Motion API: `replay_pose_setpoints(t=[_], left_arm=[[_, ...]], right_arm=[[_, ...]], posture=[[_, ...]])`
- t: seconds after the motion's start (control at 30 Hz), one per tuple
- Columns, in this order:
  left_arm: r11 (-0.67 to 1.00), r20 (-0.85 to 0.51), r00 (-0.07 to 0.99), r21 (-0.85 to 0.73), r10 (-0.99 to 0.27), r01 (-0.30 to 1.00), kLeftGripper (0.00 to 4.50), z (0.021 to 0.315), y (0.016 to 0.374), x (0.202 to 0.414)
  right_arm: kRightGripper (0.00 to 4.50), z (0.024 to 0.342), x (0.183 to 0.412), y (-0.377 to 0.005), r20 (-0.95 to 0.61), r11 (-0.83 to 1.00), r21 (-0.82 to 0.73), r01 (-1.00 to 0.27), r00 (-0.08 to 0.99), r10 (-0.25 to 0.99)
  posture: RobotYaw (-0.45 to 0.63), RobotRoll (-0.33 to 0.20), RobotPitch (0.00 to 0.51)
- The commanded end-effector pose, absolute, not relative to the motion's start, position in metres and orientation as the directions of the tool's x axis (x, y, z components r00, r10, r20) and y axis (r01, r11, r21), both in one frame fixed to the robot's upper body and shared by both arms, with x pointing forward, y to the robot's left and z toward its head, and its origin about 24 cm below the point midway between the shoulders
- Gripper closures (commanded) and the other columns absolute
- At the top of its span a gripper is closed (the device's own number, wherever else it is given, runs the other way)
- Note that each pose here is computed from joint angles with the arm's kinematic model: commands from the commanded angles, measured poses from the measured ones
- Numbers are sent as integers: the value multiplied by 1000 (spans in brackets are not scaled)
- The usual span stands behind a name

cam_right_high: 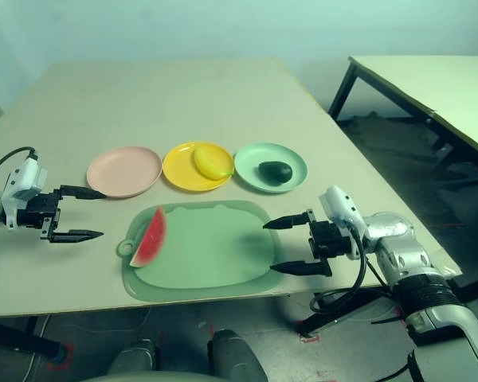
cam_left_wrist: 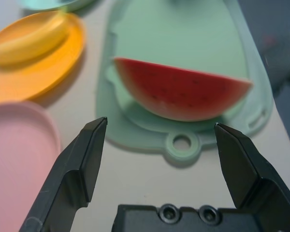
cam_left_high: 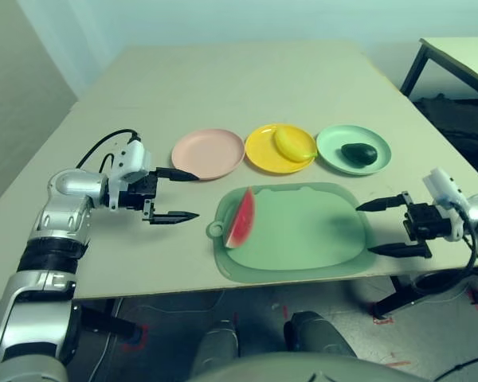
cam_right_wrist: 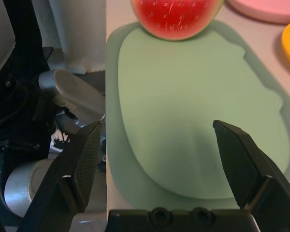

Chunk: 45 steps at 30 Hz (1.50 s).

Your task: Place the fruits into color-matched plates.

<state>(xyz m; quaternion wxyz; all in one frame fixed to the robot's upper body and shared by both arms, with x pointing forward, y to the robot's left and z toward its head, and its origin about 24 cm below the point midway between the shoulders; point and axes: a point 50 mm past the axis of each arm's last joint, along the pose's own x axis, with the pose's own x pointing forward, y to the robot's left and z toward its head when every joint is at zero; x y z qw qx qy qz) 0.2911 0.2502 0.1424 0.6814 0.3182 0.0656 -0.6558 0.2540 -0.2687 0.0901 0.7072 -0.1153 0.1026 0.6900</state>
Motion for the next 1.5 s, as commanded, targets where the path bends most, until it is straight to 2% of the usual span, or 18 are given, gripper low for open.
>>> replay_pose_setpoints(t=[0.03, 0.2, 0.33, 0.53, 0.7, 0.8, 0.97, 1.2, 1.5], left_arm=[[-243, -581, 66, 438, -811, 866, 0, 151, 234, 297], [-426, -632, -7, 514, -775, 744, 0, 162, 207, 309], [-490, -648, -38, 535, -761, 688, 0, 168, 193, 318], [-565, -686, -82, 519, -723, 642, 0, 164, 184, 321], [-589, -675, -122, 523, -727, 616, 0, 159, 173, 322], [-589, -651, -146, 540, -745, 601, 0, 160, 166, 321], [-604, -619, -196, 563, -760, 564, 0, 162, 153, 318], [-692, -674, -271, 495, -687, 526, 0, 145, 142, 312], [-706, -695, -283, 447, -661, 550, 0, 135, 143, 313]], right_arm=[[10, 90, 255, -263, -288, -14, -28, -1000, -5, 958], [10, 94, 256, -254, -228, -37, -21, -999, -32, 973], [10, 96, 255, -252, -195, -31, -12, -999, -28, 980], [10, 96, 254, -261, -118, 49, 13, -999, 47, 992], [10, 98, 259, -272, -29, 161, -4, -987, 161, 987], [10, 95, 255, -275, -13, 190, 6, -982, 190, 982], [10, 91, 249, -276, -18, 199, 13, -980, 198, 980], [10, 89, 250, -271, -16, 193, 21, -981, 192, 981], [10, 90, 246, -270, -26, 184, 22, -983, 183, 983]], posture=[[-118, 0, 27], [-137, 0, 24], [-168, 0, 22], [-192, 0, 18], [-204, 0, 15], [-218, 0, 14], [-223, 0, 12], [-233, 0, 10], [-247, 0, 12]])
